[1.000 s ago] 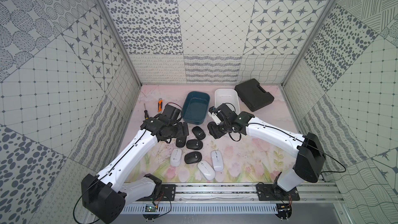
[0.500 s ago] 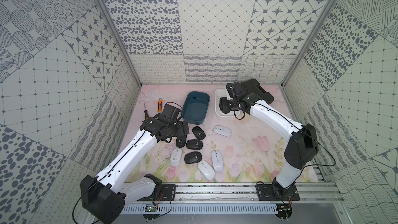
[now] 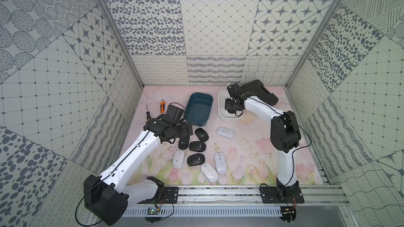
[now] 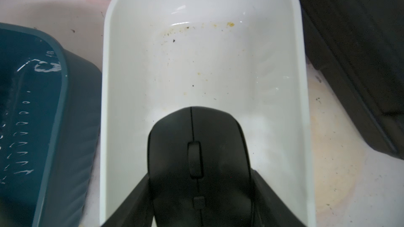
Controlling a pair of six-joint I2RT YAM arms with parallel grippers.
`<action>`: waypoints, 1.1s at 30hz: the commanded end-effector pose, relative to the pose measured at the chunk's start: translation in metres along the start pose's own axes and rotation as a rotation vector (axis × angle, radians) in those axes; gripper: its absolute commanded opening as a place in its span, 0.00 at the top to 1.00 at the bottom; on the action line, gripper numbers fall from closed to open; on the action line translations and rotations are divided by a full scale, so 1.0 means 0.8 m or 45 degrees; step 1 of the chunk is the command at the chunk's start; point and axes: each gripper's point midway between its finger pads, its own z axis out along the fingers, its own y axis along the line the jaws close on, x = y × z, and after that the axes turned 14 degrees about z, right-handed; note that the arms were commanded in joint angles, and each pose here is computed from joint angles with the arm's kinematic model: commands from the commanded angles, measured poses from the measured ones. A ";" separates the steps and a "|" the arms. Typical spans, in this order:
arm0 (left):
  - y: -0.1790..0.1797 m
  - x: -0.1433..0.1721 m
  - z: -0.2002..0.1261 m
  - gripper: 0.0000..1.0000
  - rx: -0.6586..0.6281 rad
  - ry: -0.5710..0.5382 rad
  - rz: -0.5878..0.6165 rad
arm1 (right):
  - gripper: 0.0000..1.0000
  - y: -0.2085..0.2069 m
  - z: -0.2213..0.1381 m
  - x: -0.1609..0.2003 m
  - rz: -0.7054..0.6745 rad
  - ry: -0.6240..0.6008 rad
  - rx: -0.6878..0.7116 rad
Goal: Place the mice by color into the storage box
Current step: Place the mouse in the storage box.
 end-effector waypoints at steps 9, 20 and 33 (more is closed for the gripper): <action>-0.018 -0.010 0.001 0.02 0.094 -0.026 0.039 | 0.47 -0.022 0.040 -0.001 0.029 0.002 0.115; -0.031 -0.009 0.005 0.02 0.147 -0.023 0.011 | 0.40 -0.032 0.057 0.008 0.002 0.060 0.172; -0.042 -0.005 -0.004 0.03 0.204 -0.038 0.021 | 0.21 -0.037 0.065 0.017 0.026 0.112 0.182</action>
